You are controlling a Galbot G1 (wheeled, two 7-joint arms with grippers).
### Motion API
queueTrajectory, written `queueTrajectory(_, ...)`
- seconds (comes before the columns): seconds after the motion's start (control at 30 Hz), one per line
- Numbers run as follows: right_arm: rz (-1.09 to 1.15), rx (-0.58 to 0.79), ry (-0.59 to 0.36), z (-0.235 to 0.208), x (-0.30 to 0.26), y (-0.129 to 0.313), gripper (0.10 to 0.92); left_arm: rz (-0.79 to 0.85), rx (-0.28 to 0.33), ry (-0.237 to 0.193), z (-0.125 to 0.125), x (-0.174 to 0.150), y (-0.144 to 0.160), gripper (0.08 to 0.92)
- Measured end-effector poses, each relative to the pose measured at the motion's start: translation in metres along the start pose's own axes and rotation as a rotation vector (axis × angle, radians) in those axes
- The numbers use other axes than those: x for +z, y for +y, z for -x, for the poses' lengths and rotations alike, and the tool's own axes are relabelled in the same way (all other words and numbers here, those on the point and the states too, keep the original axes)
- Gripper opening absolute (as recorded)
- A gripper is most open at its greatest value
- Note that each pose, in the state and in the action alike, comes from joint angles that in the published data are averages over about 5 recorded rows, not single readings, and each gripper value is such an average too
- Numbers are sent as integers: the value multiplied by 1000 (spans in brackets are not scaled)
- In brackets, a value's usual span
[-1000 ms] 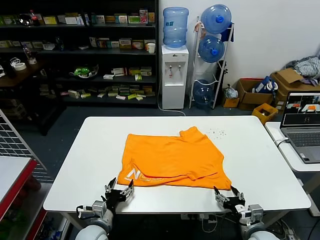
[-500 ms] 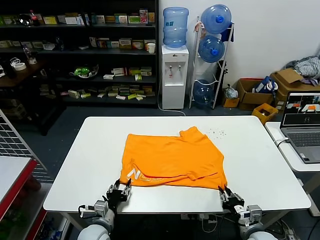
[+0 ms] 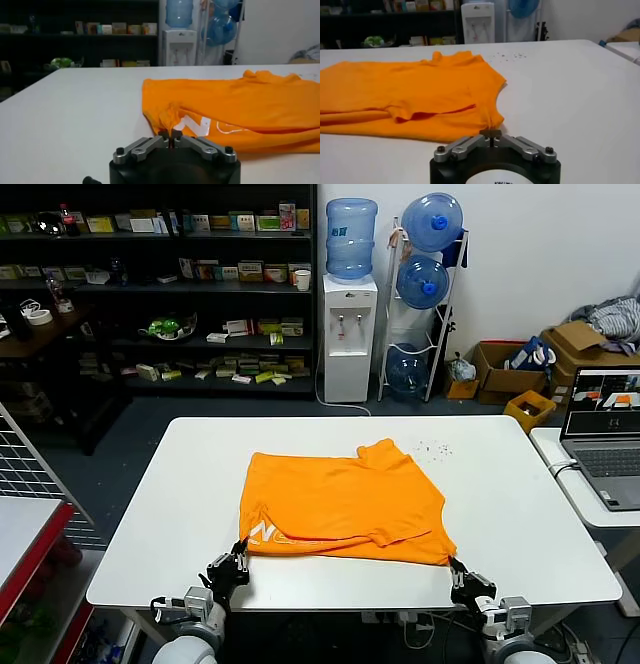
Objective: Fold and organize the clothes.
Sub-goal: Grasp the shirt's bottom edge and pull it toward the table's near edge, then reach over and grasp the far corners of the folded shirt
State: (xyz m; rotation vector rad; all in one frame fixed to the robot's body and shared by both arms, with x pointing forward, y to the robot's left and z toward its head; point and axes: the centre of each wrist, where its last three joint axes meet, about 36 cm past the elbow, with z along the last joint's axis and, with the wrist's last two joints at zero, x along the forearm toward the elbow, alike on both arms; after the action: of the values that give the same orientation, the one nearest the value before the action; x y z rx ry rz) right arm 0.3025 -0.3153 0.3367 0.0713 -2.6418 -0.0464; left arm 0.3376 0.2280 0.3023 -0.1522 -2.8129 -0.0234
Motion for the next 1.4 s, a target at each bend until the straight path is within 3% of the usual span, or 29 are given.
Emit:
queueTrajectory(0.3,-2,32,22,-36,-3,-6,124,-45,-54,24,-30,-16,-2,130)
queueTrajectory(0.67,-13,44,73,-66,8,-1,142,-94,-82,114,-82,-8,-17,310)
queueTrajectory(0.83,-32,47,71,-72,5,-3,293,-102,-89,127,-92,-7,-19,457)
queueTrajectory(1.03,-65,40,31,-75,-7,-7,467,-103,-87,111,-96,-17,-17,639)
queueTrajectory(1.23,-89,14,-44,-68,-31,-6,640,-118,-47,62,-92,-36,-12,794)
queueTrajectory(1.4,-83,-7,-112,-32,-60,0,772,-131,8,3,-65,-54,-8,822)
